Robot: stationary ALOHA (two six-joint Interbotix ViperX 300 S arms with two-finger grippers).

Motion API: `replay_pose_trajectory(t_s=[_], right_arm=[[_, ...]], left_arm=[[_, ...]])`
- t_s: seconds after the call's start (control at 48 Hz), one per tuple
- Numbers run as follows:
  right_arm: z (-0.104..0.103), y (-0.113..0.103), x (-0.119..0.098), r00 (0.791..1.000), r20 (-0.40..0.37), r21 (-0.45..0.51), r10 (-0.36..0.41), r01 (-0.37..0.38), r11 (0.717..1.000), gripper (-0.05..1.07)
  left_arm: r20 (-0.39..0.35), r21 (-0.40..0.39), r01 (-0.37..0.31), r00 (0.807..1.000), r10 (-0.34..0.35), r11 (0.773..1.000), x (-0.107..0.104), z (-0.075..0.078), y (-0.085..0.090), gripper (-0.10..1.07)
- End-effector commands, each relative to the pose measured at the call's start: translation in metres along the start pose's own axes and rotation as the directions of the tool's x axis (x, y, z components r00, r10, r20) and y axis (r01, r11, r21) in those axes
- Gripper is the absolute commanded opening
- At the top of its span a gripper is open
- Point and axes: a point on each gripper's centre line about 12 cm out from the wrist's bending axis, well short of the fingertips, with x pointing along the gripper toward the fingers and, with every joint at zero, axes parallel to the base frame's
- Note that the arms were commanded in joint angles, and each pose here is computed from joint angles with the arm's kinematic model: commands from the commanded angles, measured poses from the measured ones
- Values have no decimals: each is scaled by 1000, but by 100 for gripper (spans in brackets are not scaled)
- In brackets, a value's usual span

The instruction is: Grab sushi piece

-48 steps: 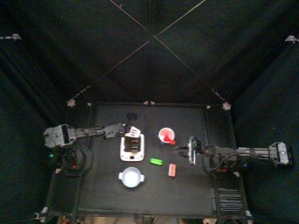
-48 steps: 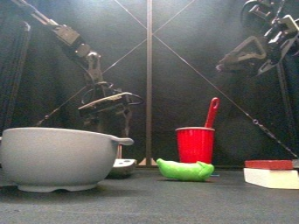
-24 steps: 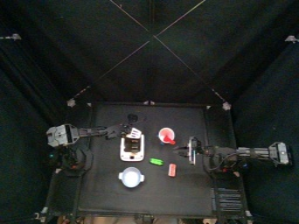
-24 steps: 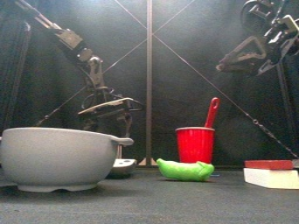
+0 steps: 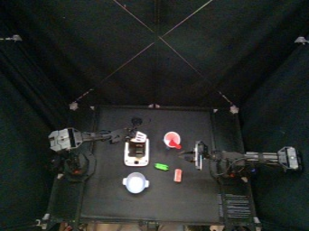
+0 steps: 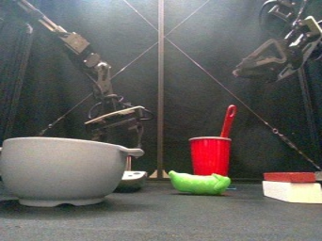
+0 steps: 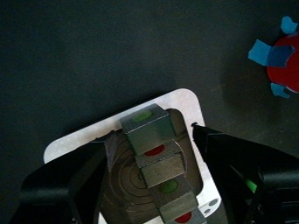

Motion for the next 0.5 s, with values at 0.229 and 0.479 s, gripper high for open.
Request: replay_pose_trajectory(t_s=[0.229,0.479], right_arm=[[4,0,1,1000,13,0,1,-1,1000,66],[4,0,1,1000,13,-2,2,-2,1000,66]], left_arm=[[14,-9,11,1000,-11,1000,-2,7,-3,100],[18,-8,12,1000,-12,1000,-2,9,-3,99]])
